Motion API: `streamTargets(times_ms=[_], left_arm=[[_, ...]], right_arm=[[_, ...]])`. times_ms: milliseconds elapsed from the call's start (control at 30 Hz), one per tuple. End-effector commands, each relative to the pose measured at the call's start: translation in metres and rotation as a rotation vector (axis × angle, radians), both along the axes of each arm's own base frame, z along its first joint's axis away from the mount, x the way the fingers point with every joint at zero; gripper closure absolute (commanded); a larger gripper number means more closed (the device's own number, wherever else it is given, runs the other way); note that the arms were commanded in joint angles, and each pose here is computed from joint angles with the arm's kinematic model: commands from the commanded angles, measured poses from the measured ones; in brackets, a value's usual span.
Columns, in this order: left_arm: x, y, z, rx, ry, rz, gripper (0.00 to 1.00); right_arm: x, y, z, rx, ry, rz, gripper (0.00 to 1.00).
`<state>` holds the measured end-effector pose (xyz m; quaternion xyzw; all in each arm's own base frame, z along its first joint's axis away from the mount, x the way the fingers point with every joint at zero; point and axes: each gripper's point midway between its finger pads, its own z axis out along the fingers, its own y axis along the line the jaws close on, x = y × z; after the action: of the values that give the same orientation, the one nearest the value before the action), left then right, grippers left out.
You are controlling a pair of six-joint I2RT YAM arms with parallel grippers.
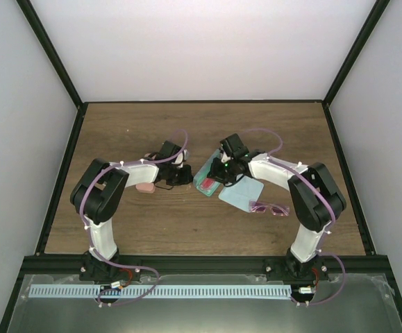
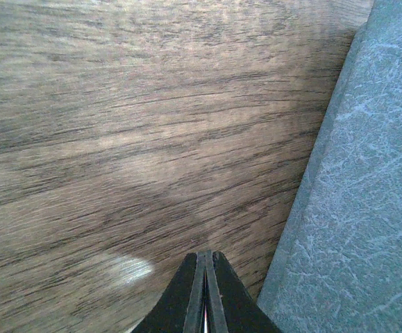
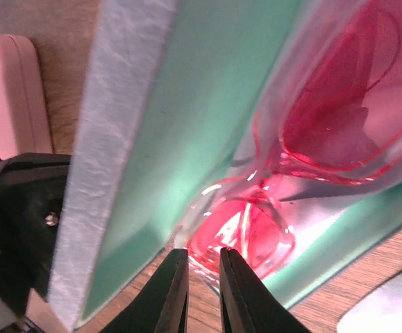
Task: Organize the sunglasses
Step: Adjust the sunglasses in the sunglasses case.
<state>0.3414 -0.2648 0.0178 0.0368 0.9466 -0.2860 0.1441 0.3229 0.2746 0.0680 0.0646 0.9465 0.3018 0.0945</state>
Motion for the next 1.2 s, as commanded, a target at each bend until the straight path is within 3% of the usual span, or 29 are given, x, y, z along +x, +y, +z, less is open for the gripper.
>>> streamTargets(times_ms=[0,533,1167], left_arm=[[-0.011,0.009,-0.013,0.053,0.035,0.003,0.96],[-0.012,0.013,-0.010,0.083,0.037,-0.016,0.96],[-0.011,0.007,-0.015,0.055,0.044,-0.005,0.96]], right_arm=[[0.016,0.014,0.021,0.070,-0.040,0.005,0.88],[0.043,0.020,-0.013,0.044,-0.063,-0.039,0.96],[0.040,0.002,0.028,0.014,-0.140,-0.063,0.95]])
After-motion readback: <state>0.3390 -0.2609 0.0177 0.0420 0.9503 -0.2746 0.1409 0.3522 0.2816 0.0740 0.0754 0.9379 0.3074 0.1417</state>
